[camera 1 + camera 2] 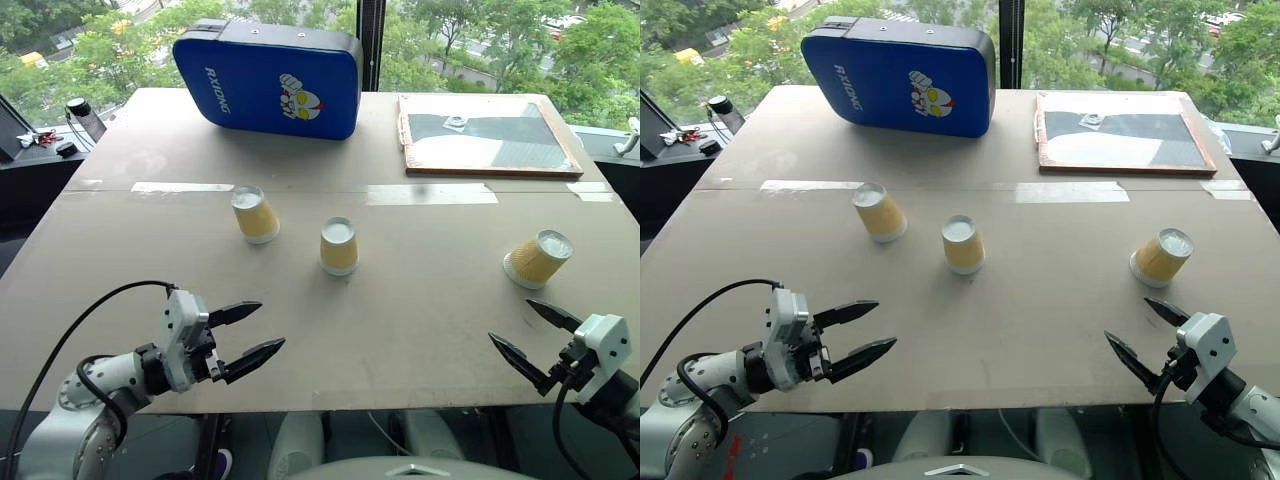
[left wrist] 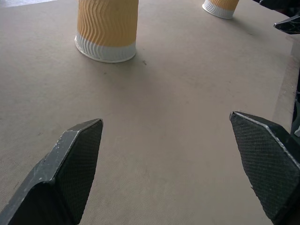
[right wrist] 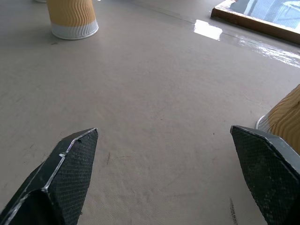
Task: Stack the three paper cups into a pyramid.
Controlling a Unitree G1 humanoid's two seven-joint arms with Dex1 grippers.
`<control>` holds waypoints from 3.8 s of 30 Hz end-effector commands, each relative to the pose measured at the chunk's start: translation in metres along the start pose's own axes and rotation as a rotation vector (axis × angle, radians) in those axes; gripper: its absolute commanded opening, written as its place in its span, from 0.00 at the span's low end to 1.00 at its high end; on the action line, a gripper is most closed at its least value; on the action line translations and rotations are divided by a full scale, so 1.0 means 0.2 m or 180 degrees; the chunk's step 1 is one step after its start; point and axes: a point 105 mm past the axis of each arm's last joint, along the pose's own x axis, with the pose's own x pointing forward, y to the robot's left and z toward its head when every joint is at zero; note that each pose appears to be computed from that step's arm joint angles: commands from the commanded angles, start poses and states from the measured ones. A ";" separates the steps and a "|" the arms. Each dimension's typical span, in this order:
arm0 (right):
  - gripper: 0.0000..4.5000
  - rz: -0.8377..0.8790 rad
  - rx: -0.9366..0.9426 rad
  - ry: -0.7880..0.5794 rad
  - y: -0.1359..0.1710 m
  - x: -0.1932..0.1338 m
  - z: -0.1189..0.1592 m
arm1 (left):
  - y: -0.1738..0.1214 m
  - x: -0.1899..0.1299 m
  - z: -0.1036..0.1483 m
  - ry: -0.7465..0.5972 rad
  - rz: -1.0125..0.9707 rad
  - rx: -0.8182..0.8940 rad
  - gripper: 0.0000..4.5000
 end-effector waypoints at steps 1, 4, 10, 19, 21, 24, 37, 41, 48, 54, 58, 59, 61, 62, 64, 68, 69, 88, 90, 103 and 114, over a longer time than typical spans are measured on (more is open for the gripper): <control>1.00 -0.0180 -0.0119 -0.0133 0.00 0.02 0.05 | 0.00 0.02 0.04 -0.0129 -0.0030 0.0112 0.99; 1.00 -0.0847 -0.0220 -0.0252 -0.05 0.08 0.10 | -0.03 0.08 0.12 -0.0361 -0.0252 0.0195 0.99; 1.00 -0.1224 -0.0190 -0.0394 -0.10 0.15 0.19 | -0.07 0.10 0.19 -0.0495 -0.0529 0.0351 0.99; 1.00 -0.2118 -0.0058 -0.0345 -0.40 0.12 0.23 | -0.15 0.09 0.30 -0.0635 -0.1062 0.0425 0.99; 1.00 -0.2154 0.0015 -0.0337 -0.42 0.14 0.22 | -0.16 0.09 0.31 -0.0648 -0.1091 0.0447 0.99; 1.00 -0.2125 0.0198 -0.0279 -0.44 0.18 0.18 | -0.17 0.09 0.31 -0.0661 -0.1117 0.0452 0.99; 0.70 -0.2193 0.0480 -0.0360 -0.56 0.27 0.18 | -0.18 0.09 0.29 -0.0670 -0.1120 0.0417 1.00; 0.46 -0.2046 0.0432 -0.0395 -0.53 0.28 0.22 | -0.18 0.09 0.28 -0.0702 -0.1007 0.0429 1.00; 0.46 -0.0823 0.0227 -0.0517 -0.20 0.45 0.38 | -0.10 0.04 0.21 -0.0784 -0.0707 0.0432 1.00; 0.46 -0.0233 0.0039 -0.0469 0.02 0.61 0.44 | -0.07 -0.04 0.15 -0.0730 -0.0729 0.0249 1.00; 0.46 0.0036 -0.0023 -0.0469 0.09 0.66 0.46 | -0.07 -0.07 0.14 -0.0728 -0.0672 0.0186 1.00; 0.46 0.0162 -0.0076 -0.0472 0.11 0.67 0.46 | -0.07 -0.08 0.14 -0.0737 -0.0656 0.0159 1.00; 0.46 0.0270 -0.0129 -0.0470 0.14 0.68 0.47 | -0.07 -0.09 0.13 -0.0740 -0.0642 0.0129 1.00; 0.46 0.0275 -0.0136 -0.0464 0.14 0.69 0.46 | -0.08 -0.10 0.13 -0.0736 -0.0645 0.0104 1.00; 0.46 0.0300 -0.0190 -0.0445 0.14 0.71 0.46 | -0.08 -0.10 0.13 -0.0744 -0.0616 0.0099 1.00; 0.46 0.0325 -0.0221 -0.0442 0.14 0.75 0.47 | -0.08 -0.11 0.12 -0.0746 -0.0559 0.0115 1.00; 0.46 0.0351 -0.0224 -0.0443 0.15 0.76 0.48 | -0.08 -0.12 0.12 -0.0744 -0.0553 0.0114 1.00; 0.99 0.0708 -0.0412 -0.0457 0.25 0.85 0.42 | -0.01 -0.07 0.17 -0.0875 -0.0320 0.0051 1.00; 0.99 0.0792 -0.0473 -0.0615 0.25 0.81 0.46 | 0.03 -0.05 0.17 -0.0815 -0.0165 0.0056 1.00; 0.99 0.1119 -0.0599 -0.0923 0.28 0.40 0.55 | 0.23 0.28 0.36 -0.0384 -0.0268 0.0178 1.00; 0.99 0.0771 -0.0594 -0.0952 0.35 0.19 0.51 | 0.27 0.60 0.42 -0.0364 -0.0700 0.0345 1.00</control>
